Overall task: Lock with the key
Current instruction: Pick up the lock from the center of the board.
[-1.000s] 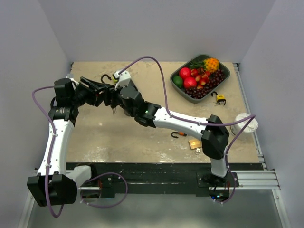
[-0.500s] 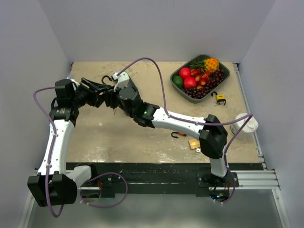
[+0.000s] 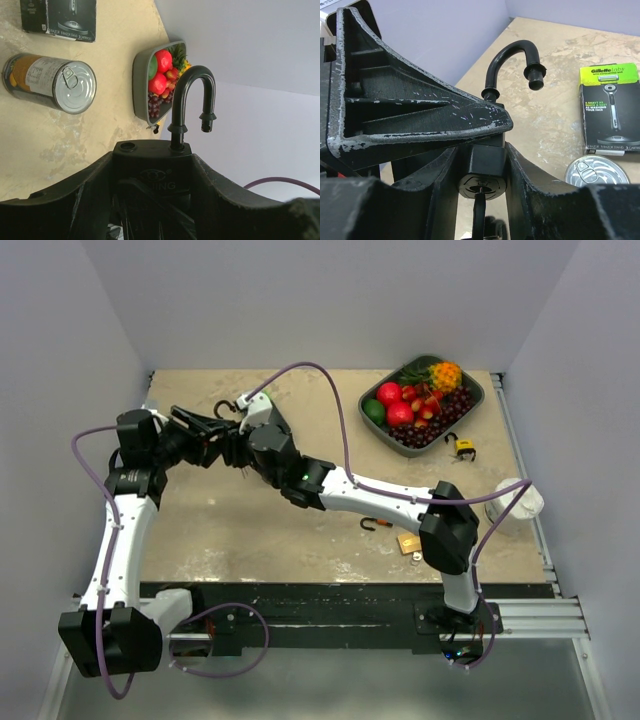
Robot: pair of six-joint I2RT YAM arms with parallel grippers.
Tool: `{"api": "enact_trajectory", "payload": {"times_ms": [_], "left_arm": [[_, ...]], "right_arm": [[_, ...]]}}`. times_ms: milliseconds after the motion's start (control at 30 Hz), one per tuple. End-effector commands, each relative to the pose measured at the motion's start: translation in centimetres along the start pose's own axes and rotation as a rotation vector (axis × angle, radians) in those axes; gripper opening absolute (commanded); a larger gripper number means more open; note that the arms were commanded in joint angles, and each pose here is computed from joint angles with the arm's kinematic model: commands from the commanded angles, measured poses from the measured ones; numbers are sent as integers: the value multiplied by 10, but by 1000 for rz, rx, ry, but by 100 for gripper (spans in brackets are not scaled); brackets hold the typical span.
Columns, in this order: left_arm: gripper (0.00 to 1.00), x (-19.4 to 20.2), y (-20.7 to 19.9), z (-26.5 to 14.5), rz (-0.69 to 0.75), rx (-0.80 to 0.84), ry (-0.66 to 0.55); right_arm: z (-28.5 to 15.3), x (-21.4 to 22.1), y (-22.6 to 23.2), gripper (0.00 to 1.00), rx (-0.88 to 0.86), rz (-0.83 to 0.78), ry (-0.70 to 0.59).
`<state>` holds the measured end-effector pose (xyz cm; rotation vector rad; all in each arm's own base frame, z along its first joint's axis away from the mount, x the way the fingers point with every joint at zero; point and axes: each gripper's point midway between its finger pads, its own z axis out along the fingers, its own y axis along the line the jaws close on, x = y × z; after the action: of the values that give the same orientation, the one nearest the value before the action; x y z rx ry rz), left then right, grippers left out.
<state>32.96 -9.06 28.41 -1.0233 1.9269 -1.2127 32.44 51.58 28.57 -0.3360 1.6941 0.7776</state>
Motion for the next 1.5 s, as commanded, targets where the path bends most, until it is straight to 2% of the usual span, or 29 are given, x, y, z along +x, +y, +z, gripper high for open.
{"api": "enact_trajectory", "payload": {"times_ms": [0, 33, 67, 167, 267, 433, 467, 533, 567, 733, 800, 867, 900, 967, 1000, 1067, 1100, 1167, 1200, 1267, 1300, 1367, 1433, 1467], "left_arm": [[57, 3, -20, -10, 23, 90, 4], [63, 3, -20, -10, 24, 90, 2], [73, 4, -17, -9, 21, 85, 6], [85, 4, -16, -8, 20, 83, 5], [91, 3, -13, -7, 16, 77, -1], [96, 0, -11, -7, 35, 76, -16], [98, 0, -9, -7, 40, 74, -16], [99, 2, -4, -5, 67, 68, -13], [99, 2, -2, -6, 81, 68, -15], [99, 1, -1, -9, 255, 101, -34], [99, 6, -18, -13, 387, 202, -11], [99, 6, -33, -16, 516, 271, -17], [99, 12, -36, -17, 654, 324, 11], [99, 17, -43, -19, 805, 391, 30], [99, 29, -40, -23, 959, 457, 89], [99, 40, -47, -30, 1157, 556, 87], [99, 52, -51, -38, 1335, 631, 67], [99, 64, -49, -39, 1507, 666, 36], [99, 80, -55, -40, 1692, 735, 0], [97, 107, -45, -38, 1807, 784, 53], [96, 111, -45, -38, 1905, 818, 25], [92, 132, -40, -38, 1996, 906, 32], [88, 135, -41, -33, 2078, 913, -39], [86, 145, -48, -35, 2116, 968, -77]], "right_arm": [[-13, -58, 12, 0, -27, 11, -120], [-15, -61, 12, 0, -33, 10, -124], [-15, -58, 10, 0, -34, 6, -118], [-21, -65, 10, 0, -69, 18, -114], [-26, -68, 3, 0, -96, 45, -102], [-39, -82, -6, 0, -182, 87, -99], [-44, -81, 2, 0, -263, 91, -79], [-46, -92, -9, 0, -300, 131, -82], [-58, -100, -1, 0, -387, 134, -79], [-94, -128, -31, 0, -492, 146, -80], [-122, -130, -34, 0, -567, 143, -63], [-137, -123, -55, 0, -565, 168, -38], [-153, -133, -54, 0, -588, 165, -57], [-170, -126, -68, 0, -608, 210, -26], [-178, -125, -70, 0, -619, 226, -20], [-200, -121, -73, 0, -663, 269, 7], [-207, -119, -72, 0, -681, 281, 16], [-227, -111, -67, 0, -730, 302, 49], [-233, -108, -66, 0, -744, 308, 60], [-246, -99, -64, 0, -763, 337, 88], [-249, -96, -64, 0, -766, 346, 98], [-259, -89, -62, 0, -780, 356, 118], [-263, -84, -62, 0, -785, 382, 139], [-265, -84, -62, 0, -788, 386, 137]]}}
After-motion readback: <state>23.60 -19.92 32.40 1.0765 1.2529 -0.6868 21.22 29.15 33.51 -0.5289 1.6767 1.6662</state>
